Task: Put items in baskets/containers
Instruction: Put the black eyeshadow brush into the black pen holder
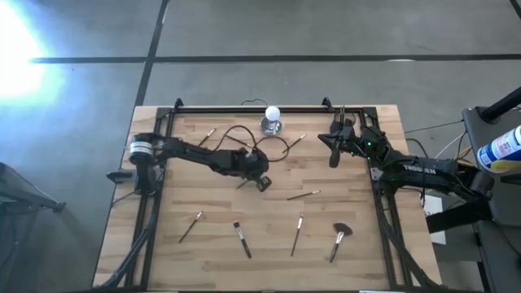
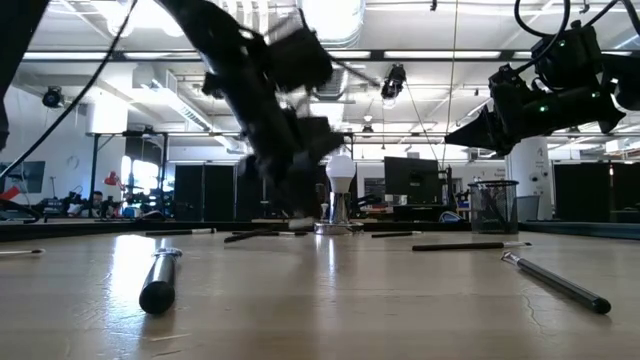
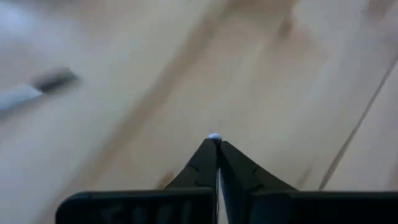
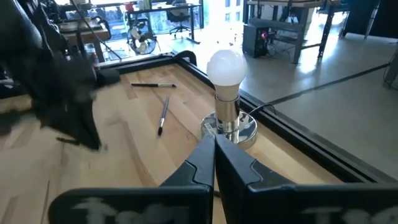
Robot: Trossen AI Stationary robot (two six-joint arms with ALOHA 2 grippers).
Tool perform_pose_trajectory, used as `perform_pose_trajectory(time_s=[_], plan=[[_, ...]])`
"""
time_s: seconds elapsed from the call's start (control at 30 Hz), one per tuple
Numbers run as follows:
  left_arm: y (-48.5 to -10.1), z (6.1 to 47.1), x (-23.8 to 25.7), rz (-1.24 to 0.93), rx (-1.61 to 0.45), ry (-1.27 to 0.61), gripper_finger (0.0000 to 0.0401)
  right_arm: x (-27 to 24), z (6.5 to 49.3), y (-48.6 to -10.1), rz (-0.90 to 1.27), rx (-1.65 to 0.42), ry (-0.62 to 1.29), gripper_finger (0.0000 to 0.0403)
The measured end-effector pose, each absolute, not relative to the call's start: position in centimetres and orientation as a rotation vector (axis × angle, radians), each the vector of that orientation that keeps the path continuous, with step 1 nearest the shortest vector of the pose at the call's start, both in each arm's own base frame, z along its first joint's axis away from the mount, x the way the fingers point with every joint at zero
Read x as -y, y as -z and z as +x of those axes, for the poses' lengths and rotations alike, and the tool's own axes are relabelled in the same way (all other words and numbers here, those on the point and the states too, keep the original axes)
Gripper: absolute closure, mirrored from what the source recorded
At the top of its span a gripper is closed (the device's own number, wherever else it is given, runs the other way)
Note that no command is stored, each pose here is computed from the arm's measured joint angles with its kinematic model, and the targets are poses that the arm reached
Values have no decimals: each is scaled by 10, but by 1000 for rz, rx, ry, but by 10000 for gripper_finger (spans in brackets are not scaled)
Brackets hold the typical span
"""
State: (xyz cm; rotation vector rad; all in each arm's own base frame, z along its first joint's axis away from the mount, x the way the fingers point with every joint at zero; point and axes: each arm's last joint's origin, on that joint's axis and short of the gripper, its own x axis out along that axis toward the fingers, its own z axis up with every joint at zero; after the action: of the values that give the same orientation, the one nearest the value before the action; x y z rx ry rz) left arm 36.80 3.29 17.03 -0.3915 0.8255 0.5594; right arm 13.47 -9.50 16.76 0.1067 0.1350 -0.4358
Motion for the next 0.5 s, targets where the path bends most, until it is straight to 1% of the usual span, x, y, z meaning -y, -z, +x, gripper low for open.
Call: perform_pose_trajectory(time_s=[0.07,0.13,0.3,0.5], plan=[[-181,362,-33,-391,-752,-573,400,95,135,-168,107,-136,436,394],[-184,355,-33,-404,-675,-555,401,95,135,-168,106,-135,436,394],[-191,340,-29,-487,-346,-389,400,95,135,-168,94,-137,436,394],[-176,316,-28,-506,-134,-320,400,95,135,-168,92,-138,436,394]])
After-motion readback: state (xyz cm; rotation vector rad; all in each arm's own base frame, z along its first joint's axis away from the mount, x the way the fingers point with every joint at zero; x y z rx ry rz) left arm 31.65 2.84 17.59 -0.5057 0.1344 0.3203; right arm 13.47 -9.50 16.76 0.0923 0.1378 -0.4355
